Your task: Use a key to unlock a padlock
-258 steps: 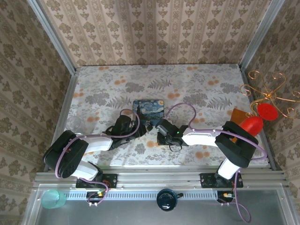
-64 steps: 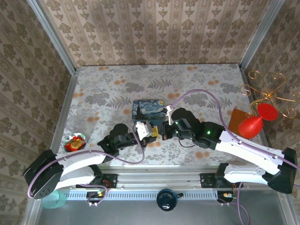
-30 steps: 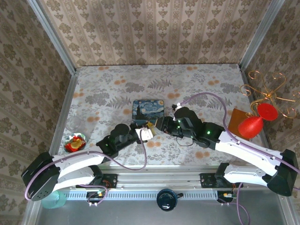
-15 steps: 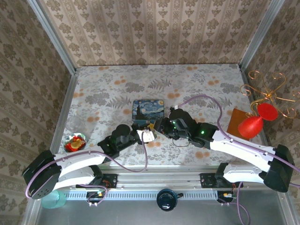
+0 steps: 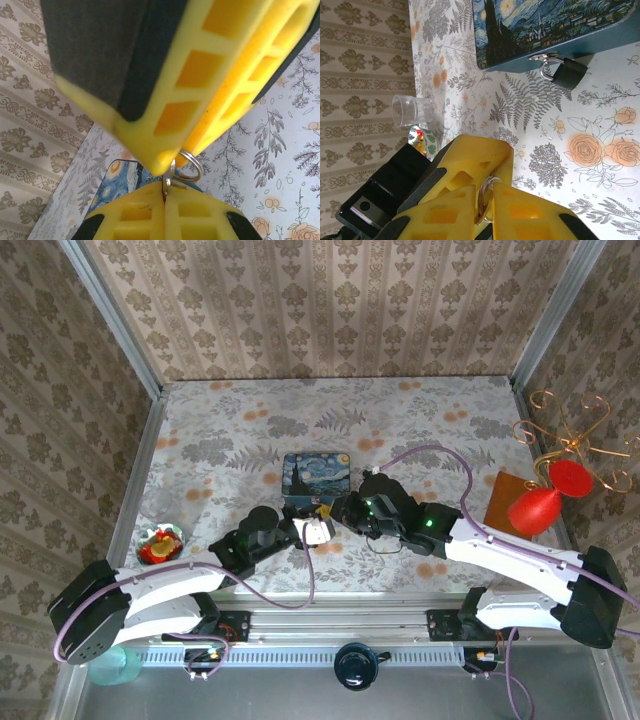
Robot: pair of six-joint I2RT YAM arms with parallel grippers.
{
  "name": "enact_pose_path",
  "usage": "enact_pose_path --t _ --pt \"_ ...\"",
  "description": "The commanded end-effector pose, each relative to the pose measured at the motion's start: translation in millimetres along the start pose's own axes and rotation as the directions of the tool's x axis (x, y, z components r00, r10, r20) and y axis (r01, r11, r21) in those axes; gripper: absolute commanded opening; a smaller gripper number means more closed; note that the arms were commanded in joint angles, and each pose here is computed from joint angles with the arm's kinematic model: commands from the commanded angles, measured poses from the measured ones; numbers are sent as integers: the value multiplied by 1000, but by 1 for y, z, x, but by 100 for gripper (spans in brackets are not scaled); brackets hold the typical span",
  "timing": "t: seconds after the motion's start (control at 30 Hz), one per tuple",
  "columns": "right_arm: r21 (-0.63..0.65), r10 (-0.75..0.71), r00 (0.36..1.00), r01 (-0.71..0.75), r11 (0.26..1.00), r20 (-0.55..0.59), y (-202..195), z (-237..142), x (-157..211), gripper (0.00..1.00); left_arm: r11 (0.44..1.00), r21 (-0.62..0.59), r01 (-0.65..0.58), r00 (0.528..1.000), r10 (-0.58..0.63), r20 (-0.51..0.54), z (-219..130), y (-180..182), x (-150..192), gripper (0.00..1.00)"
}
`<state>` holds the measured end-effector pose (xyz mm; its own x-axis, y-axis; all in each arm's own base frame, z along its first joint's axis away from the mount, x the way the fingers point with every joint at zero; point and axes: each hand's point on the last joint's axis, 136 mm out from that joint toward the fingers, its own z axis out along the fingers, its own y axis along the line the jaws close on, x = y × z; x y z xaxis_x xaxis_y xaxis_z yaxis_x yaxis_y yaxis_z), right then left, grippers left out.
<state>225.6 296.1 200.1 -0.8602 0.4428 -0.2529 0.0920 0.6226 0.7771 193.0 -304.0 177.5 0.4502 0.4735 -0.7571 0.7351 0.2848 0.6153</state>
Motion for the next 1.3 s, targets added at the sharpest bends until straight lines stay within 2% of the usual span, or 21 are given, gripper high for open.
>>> enact_pose_path --t 0.0,0.1,0.23,0.33,0.4,0.5,0.6,0.67,0.73,0.87,0.97,1.07,1.13,1.27 --pt "-1 4 1000 -4 1000 29 -3 2 -3 9 1000 -26 -12 998 13 54 0 9 -18 0" --pt "-16 -4 999 5 1000 43 -1 1 -5 1 999 -35 1 998 1 56 -1 11 -18 3" --pt "-62 -40 996 45 997 78 3 -4 -10 0 994 -86 73 996 -68 62 -9 19 -16 26" --pt "-87 -115 985 127 988 130 6 -10 -22 0 972 -127 200 977 -188 97 -23 30 -19 37" --pt "-98 -170 970 189 977 173 7 -14 -32 0 933 -145 330 941 -313 131 -34 39 -19 46" --pt "-163 -238 944 278 947 229 19 -17 -42 0 803 -160 573 818 -553 157 -47 59 -15 52" --pt "-220 -290 916 355 909 279 35 -21 -46 0 615 -145 775 632 -753 183 -56 77 -8 52" --pt "-266 -307 901 390 881 305 48 -23 -47 0 446 -153 882 468 -864 185 -59 90 0 52" --pt "-328 -313 888 422 845 337 62 -26 -45 0 300 -139 944 321 -931 172 -62 98 2 52" --pt "-370 -341 854 487 791 394 78 -25 -41 0 132 19 991 125 -966 226 -63 107 -18 53" --pt "-408 -342 845 506 760 411 89 -22 -37 0 53 137 989 19 -970 242 -59 112 -32 54" --pt "-425 -337 836 519 742 432 95 -21 -35 0 -3 224 974 -54 -973 223 -52 113 -42 54" --pt "-429 -334 831 526 734 445 98 -22 -35 0 -58 240 969 -110 -972 208 -49 115 -39 51" --pt "-425 -350 823 540 727 448 99 -22 -33 0 -112 269 957 -173 -961 216 -51 120 -33 45"
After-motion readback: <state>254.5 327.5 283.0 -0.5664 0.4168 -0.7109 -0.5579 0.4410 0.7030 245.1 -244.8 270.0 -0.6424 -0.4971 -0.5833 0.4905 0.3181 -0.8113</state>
